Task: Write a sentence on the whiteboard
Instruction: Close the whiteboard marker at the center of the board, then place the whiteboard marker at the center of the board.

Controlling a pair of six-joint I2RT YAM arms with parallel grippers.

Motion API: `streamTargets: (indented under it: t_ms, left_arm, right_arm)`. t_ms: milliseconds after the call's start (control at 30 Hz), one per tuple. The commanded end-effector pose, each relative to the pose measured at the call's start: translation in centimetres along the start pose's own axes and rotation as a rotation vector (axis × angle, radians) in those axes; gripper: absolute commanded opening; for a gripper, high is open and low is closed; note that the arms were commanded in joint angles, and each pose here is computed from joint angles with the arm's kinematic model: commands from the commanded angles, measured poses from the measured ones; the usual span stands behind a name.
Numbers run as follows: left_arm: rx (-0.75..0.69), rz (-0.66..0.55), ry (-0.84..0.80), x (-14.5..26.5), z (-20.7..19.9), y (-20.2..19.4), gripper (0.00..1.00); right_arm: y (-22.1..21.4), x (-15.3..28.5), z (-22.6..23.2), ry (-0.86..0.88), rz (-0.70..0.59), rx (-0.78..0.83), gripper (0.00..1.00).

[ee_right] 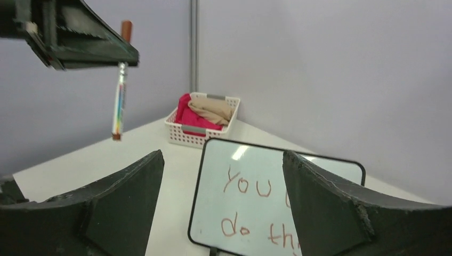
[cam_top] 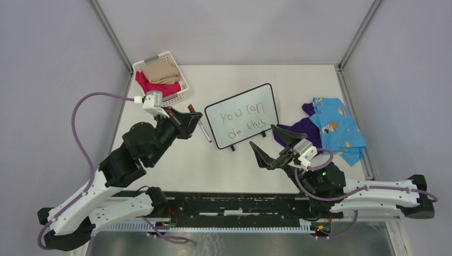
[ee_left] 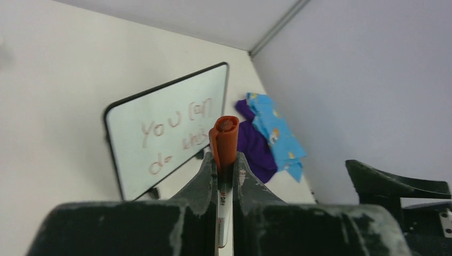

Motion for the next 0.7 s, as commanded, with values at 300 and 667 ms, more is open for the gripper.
streamTargets:
  t_ms: [300,667]
  left_arm:
    - [-0.398,0.356,0.477,0.2,9.8,-6.7,0.02]
    - [-0.24,0.583,0.538,-3.4,16.4,-12.8,0.02]
  right_arm:
    - [-7.0,4.2,-3.3,-0.145,0.248,0.031,0.87]
    - [-8.7,5.1,-3.7,-0.149,0.304,0.048,0.87]
Point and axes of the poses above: each gripper's point midway between its finger pads, its own x axis back along the fingers, its own z axis along the line the jaws close on, y = z × x, the point moved 5 cm from there along x, back along the fingers, and after that the axes turned 15 degrees about -x, right-handed, at the moved point
